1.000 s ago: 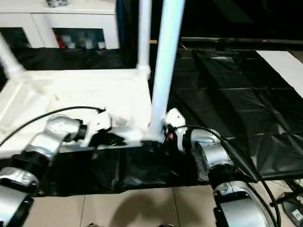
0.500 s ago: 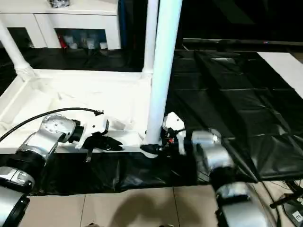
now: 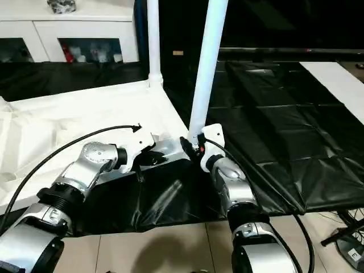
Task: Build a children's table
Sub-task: Rotate leg to tighten
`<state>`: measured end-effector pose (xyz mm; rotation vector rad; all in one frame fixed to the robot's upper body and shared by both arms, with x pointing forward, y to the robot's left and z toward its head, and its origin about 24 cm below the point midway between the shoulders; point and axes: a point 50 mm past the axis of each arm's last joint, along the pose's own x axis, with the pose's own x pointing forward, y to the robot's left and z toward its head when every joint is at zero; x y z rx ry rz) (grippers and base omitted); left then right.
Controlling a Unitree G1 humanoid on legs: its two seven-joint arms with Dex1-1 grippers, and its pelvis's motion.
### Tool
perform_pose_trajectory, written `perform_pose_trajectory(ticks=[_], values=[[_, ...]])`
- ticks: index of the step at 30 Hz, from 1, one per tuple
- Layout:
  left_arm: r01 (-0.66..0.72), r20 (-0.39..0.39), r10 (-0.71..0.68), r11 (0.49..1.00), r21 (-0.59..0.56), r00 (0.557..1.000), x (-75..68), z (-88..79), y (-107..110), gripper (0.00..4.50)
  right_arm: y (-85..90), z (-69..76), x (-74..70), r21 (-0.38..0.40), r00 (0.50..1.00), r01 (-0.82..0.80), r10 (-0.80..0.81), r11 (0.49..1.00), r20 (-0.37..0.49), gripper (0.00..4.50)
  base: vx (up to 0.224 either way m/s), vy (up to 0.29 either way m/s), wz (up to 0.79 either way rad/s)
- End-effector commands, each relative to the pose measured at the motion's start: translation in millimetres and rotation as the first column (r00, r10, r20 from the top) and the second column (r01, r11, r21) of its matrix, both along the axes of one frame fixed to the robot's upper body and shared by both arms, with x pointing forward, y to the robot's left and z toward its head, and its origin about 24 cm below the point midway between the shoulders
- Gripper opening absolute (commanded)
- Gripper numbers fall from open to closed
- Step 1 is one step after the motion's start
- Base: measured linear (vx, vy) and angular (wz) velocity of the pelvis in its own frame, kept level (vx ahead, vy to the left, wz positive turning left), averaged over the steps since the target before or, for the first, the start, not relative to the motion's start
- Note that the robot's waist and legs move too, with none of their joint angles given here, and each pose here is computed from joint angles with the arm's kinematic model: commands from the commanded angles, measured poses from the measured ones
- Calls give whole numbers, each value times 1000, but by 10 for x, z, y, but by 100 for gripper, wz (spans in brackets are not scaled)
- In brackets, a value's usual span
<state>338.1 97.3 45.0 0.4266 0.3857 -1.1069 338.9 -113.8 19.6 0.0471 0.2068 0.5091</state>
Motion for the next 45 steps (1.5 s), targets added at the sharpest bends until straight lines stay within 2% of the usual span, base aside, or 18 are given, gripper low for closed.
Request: perform_pose_trajectory(ticks=[1,7,8,9,10,12,14,18,24,25,27,32,34,37,38,39,42,45], values=[[99,38,-97,994,-56,995,-57,58,-281,0,427,98,-50,11,973,-224,223,974,55,372,0,0,0],[213,26,-212,977,-27,977,-103,80,-41,0,228,101,-91,-86,913,-400,404,913,47,379,0,0,0],[238,22,-237,971,-18,971,-111,87,23,0,184,109,-118,-94,885,-459,464,884,42,379,0,0,0],[262,5,-262,965,-9,965,-116,100,129,0,118,129,-176,-91,827,-557,562,825,33,379,0,0,0],[262,5,-262,965,-9,965,-116,100,129,0,118,129,-176,-91,827,-557,562,825,33,379,0,0,0],[284,-18,-283,959,16,959,-119,109,219,0,66,141,-218,-82,782,-620,623,780,15,379,0,0,0],[300,-29,-299,952,63,954,-96,151,340,0,-6,133,-284,-77,703,-711,710,699,-37,379,0,0,0],[308,-39,-306,949,68,951,-60,222,406,0,-58,129,-335,-67,617,-787,782,613,-93,379,0,0,0],[342,-60,-338,937,69,939,-70,230,433,0,-75,142,-336,-61,575,-818,810,572,-117,347,0,0,0],[351,-63,-347,934,69,936,-73,231,435,0,-73,154,-339,-56,567,-823,815,565,-116,315,0,0,0],[354,-64,-350,933,66,935,-74,232,435,0,-69,160,-341,-51,564,-825,818,562,-115,307,0,0,0],[328,-54,-325,944,49,944,-71,205,404,0,-47,131,-363,-28,598,-800,794,599,-104,274,0,0,0],[236,-24,-235,971,38,972,-34,165,339,0,-13,80,-320,-13,709,-703,699,711,-90,269,0,0,0],[185,-8,-185,982,30,983,-22,134,268,0,24,42,-282,-16,787,-615,612,789,-75,266,0,0,0],[146,3,-146,989,25,989,-23,94,172,0,62,-17,-231,-21,863,-501,498,865,-84,266,0,0,0],[117,8,-117,993,14,993,-24,67,104,0,98,-47,-209,-15,897,-437,434,899,-85,266,0,0,0],[67,11,-66,997,-47,998,-69,-5,-209,0,273,-101,-147,3,962,-256,255,967,-93,266,0,0,0],[72,13,-71,995,-71,997,-110,-29,-374,0,392,-74,-107,20,979,-184,186,983,-88,266,0,0,0]])
